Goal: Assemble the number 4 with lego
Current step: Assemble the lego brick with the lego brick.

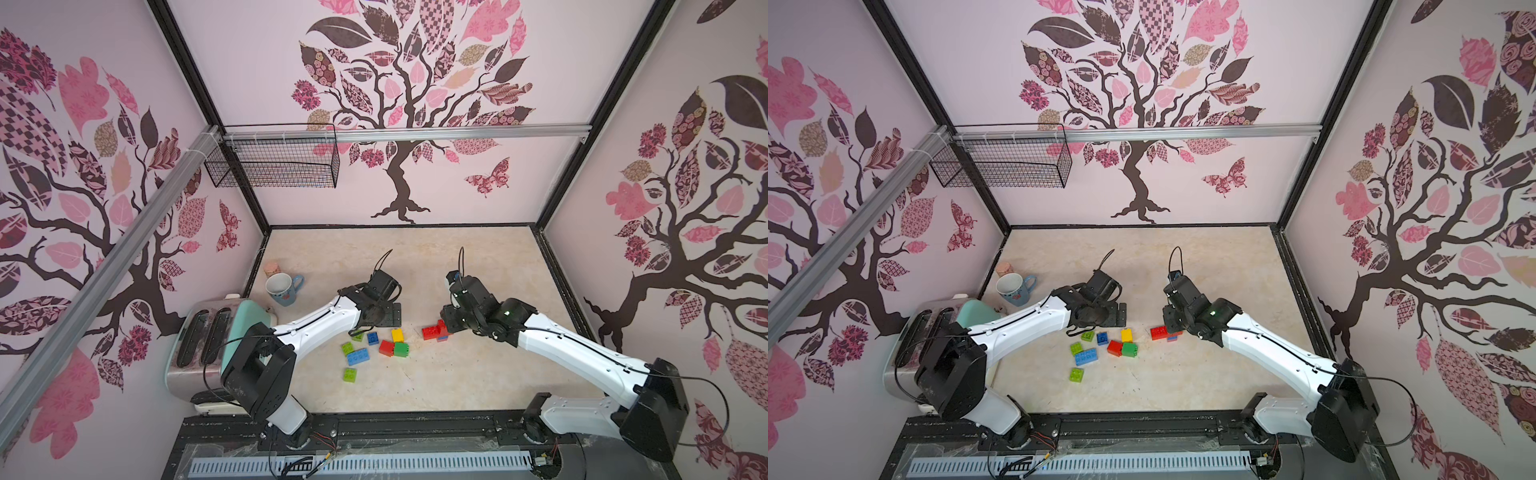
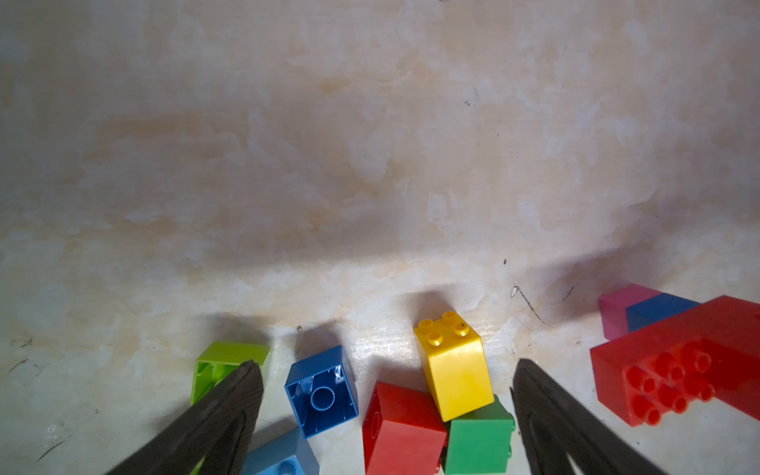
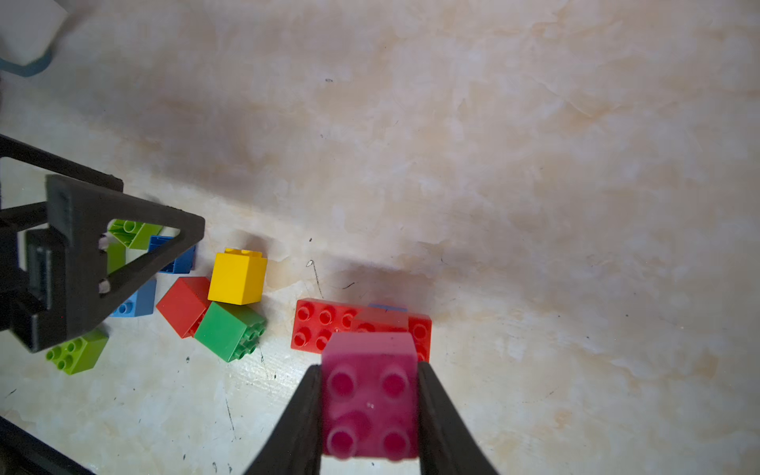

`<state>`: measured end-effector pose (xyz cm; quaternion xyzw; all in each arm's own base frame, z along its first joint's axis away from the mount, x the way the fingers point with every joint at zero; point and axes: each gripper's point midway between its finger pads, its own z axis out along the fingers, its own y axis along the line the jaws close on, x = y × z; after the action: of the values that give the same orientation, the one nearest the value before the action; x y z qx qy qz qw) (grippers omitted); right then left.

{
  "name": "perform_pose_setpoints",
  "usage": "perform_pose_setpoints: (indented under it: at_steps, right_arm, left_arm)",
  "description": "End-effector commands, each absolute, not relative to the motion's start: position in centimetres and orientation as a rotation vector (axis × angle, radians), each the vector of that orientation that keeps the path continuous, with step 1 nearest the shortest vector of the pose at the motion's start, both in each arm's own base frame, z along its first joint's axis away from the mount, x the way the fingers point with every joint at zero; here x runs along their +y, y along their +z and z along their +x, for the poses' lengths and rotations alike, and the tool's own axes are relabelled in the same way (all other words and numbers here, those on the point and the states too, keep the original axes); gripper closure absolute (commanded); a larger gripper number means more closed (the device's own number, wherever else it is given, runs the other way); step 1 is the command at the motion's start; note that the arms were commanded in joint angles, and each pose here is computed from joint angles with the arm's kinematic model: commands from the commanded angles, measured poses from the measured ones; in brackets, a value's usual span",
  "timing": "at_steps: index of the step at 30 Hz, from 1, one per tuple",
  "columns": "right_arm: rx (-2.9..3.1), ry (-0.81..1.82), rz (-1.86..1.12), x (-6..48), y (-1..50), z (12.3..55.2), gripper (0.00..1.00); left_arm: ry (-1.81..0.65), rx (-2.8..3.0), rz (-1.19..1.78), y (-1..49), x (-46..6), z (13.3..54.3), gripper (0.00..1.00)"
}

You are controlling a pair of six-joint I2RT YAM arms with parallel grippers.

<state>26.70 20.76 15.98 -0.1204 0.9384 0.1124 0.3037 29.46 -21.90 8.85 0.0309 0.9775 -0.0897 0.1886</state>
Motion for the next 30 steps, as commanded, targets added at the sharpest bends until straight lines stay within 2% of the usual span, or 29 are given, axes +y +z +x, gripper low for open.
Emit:
perform_pose_setpoints:
  at_steps: [1,16,30]
  right_arm:
    - [2.551,0.262,-0.280,20.3,15.8,26.2,1.00]
    - [2.631,0.253,-0.263,21.3,13.2,26.7,1.00]
    - [2.804,0.096,-0.283,18.8,8.2,23.9,1.00]
  left_arm:
    - [-0.332,2.747,0.131,9.6,-23.6,30.0,0.02]
    - [-0.333,2.794,0.143,8.4,-23.8,29.3,0.02]
    - [-0.295,2.827,0.142,7.1,-23.1,28.6,0.02]
